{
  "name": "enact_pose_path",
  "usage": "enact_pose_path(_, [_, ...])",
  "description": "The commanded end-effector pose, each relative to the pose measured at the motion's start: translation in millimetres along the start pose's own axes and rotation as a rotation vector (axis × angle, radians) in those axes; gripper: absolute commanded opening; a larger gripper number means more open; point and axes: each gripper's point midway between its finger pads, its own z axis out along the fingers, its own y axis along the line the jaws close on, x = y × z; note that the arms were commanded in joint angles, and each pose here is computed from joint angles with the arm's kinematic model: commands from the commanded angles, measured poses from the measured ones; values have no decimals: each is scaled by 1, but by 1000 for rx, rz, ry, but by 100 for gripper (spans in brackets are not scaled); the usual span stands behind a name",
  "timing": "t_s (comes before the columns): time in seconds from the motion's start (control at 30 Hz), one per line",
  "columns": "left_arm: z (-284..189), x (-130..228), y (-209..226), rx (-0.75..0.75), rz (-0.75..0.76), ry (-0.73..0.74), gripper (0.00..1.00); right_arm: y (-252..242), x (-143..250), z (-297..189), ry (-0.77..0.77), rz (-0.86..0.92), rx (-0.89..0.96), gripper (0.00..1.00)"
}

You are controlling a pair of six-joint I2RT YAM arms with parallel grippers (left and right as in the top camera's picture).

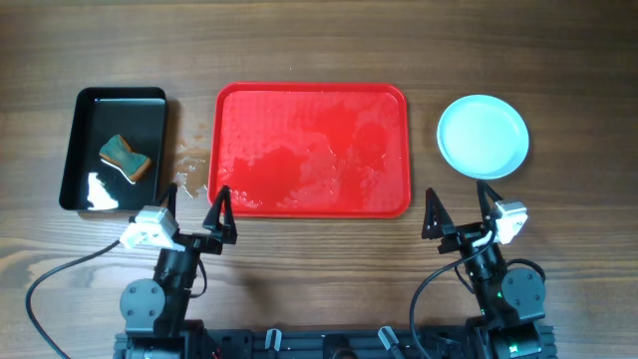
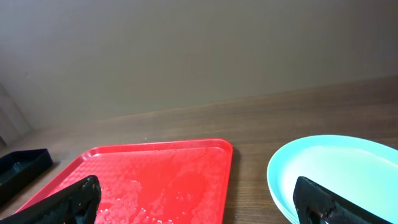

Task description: Clean dirty plates on tray and stack at the side

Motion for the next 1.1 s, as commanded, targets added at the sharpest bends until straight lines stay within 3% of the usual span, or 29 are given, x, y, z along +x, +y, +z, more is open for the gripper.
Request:
enact_pose_path(0.0, [1,8,25,-99,30,-24,100,-2,-3,-1,-14,-18,8,100])
enact_pose_path(0.37, [-1,32,39,-138,310,86,100,-2,-3,-1,-14,-18,8,100])
enact_pose_path(1.07, [-1,29,43,-159,309,79,100,-2,-3,-1,-14,-18,8,100])
